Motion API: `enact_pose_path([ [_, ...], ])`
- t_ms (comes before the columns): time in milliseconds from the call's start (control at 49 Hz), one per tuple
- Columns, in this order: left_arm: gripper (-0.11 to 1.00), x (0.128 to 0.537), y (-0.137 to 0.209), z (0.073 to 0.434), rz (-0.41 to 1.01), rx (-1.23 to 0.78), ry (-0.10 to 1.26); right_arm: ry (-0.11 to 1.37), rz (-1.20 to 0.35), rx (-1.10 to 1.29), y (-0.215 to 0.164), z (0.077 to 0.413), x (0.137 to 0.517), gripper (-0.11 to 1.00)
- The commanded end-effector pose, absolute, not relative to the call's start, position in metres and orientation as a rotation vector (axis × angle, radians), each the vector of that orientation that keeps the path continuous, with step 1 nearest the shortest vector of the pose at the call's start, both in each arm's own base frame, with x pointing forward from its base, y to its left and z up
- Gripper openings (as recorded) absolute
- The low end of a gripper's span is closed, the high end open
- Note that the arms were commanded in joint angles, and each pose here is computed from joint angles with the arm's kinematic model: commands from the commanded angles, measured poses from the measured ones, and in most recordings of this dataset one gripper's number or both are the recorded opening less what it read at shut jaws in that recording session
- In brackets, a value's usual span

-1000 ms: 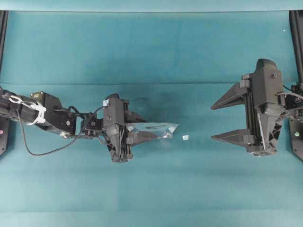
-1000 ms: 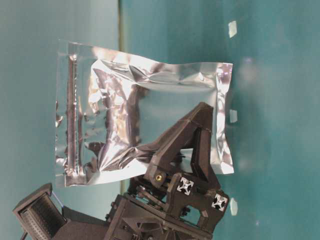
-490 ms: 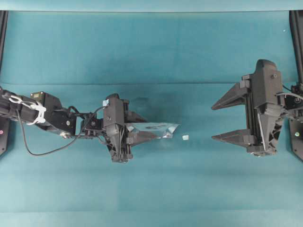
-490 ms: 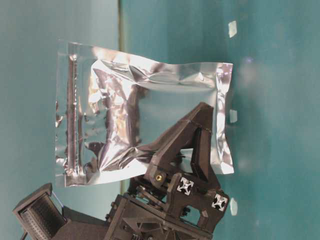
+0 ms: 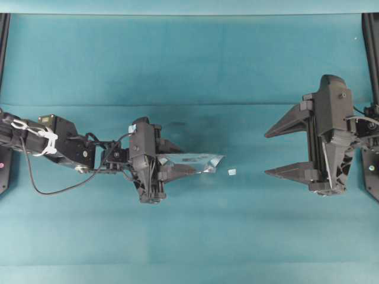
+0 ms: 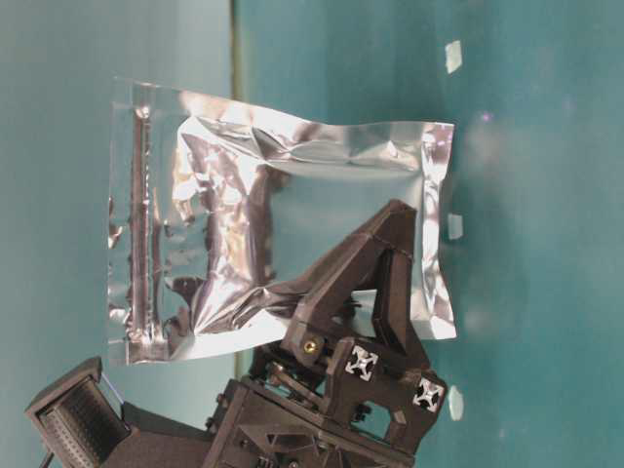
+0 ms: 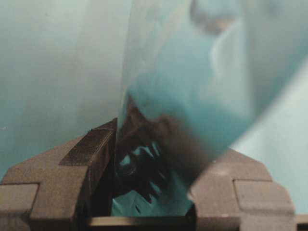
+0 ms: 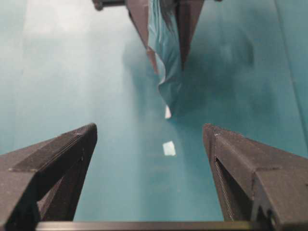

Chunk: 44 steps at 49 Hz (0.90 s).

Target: Hand over the silver zip bag and make it stand upright.

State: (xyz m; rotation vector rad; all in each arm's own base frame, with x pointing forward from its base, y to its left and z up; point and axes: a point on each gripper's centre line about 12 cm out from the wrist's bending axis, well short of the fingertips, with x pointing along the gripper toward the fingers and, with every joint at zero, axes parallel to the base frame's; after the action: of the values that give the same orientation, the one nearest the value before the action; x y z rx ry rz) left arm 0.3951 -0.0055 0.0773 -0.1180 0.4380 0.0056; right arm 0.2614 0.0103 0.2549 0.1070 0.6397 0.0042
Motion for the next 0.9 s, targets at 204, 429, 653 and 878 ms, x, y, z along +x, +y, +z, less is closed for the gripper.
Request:
enact_pose_path([
  [204, 0.22, 0.3937, -0.0086, 0.0762, -0.002, -0.117, 0.449, 0.622, 0.003, 0.117, 0.0107, 0.2595, 0.2619, 0.96],
  [429, 0.22, 0.3929, -0.0085, 0.075, -0.001, -0.116, 0.465, 0.622, 0.003, 0.117, 0.0107, 0.2592, 0.2622, 0.96],
  [653, 0.22, 0.3938, -0.0085, 0.0752, -0.001, -0.116, 0.463, 0.622, 0.004, 0.116, 0.0106, 0.259, 0.2618, 0.96],
  [878, 0.22, 0.3928, -0.0085, 0.0744, -0.001, -0.116, 0.466, 0.622, 0.004, 0.116, 0.0106, 0.259, 0.2618, 0.96],
])
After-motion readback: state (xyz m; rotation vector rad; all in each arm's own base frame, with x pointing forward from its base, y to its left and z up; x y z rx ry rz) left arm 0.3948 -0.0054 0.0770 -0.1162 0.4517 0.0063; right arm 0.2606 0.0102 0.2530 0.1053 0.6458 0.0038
